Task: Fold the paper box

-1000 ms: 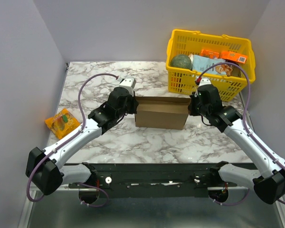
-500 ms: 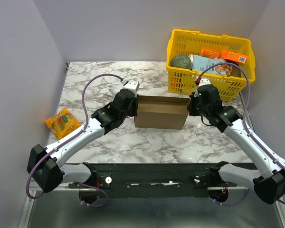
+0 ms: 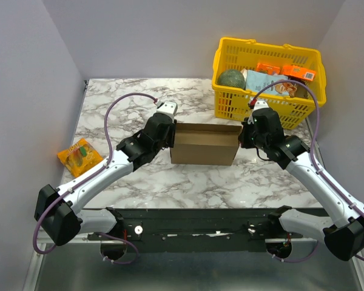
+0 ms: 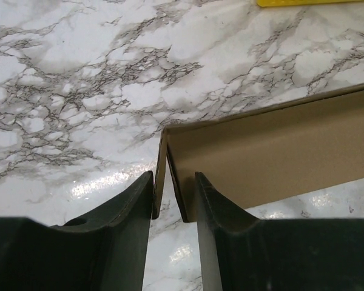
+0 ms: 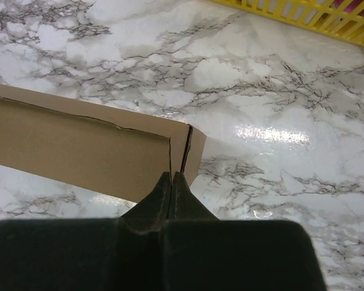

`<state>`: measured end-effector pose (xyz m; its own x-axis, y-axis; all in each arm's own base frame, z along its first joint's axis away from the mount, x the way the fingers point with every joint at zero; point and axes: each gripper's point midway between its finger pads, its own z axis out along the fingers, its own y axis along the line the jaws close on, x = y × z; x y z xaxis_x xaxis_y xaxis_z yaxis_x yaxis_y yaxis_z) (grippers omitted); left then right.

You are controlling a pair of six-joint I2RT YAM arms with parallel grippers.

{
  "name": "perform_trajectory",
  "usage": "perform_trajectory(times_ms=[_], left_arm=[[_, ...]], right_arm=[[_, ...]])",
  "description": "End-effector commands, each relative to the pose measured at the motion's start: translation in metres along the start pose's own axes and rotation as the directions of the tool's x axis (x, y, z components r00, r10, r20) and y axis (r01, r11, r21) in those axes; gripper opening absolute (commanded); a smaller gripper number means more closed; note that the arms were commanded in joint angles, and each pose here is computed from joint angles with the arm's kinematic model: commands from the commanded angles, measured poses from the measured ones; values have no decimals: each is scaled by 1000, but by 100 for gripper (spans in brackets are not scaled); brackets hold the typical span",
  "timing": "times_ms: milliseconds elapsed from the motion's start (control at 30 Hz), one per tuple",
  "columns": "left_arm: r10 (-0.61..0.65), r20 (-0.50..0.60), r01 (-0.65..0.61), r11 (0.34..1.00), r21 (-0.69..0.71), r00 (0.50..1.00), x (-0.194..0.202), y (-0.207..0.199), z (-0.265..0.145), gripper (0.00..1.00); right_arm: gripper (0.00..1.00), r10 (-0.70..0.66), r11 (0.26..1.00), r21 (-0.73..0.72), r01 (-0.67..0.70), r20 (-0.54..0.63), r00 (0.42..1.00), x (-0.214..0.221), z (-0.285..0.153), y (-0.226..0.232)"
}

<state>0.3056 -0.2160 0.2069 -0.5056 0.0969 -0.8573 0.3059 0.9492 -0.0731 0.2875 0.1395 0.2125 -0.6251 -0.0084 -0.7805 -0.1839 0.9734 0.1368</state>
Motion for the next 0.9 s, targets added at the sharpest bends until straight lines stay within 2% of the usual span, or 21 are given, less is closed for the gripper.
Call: perform_trajectory(times_ms=[0, 267, 400, 600, 800, 867], left_arm=[[11, 40, -9, 999, -53, 999, -17, 8, -8, 44], [12, 55, -9, 999, -51, 998, -27, 6, -10, 43], [26, -6, -26, 998, -61, 1000, -13, 10, -13, 46], [32, -33, -34, 996, -78, 999, 2, 19, -22, 50], [31, -52, -36, 994, -99, 998, 7, 24, -23, 50], [28, -40, -32, 994, -104, 999, 5, 25, -25, 46]], right_arm=[[1, -4, 999, -40, 0, -82, 997, 24, -2, 7], [1, -4, 999, -38, 0, -82, 997, 24, -4, 6], [1, -4, 1000, -31, 1, -81, 997, 24, -5, 4], [1, -5, 1000, -30, 3, -79, 997, 23, -6, 4], [1, -5, 1000, -30, 3, -79, 997, 23, -6, 4], [1, -4, 1000, -31, 1, -81, 997, 23, -6, 4]])
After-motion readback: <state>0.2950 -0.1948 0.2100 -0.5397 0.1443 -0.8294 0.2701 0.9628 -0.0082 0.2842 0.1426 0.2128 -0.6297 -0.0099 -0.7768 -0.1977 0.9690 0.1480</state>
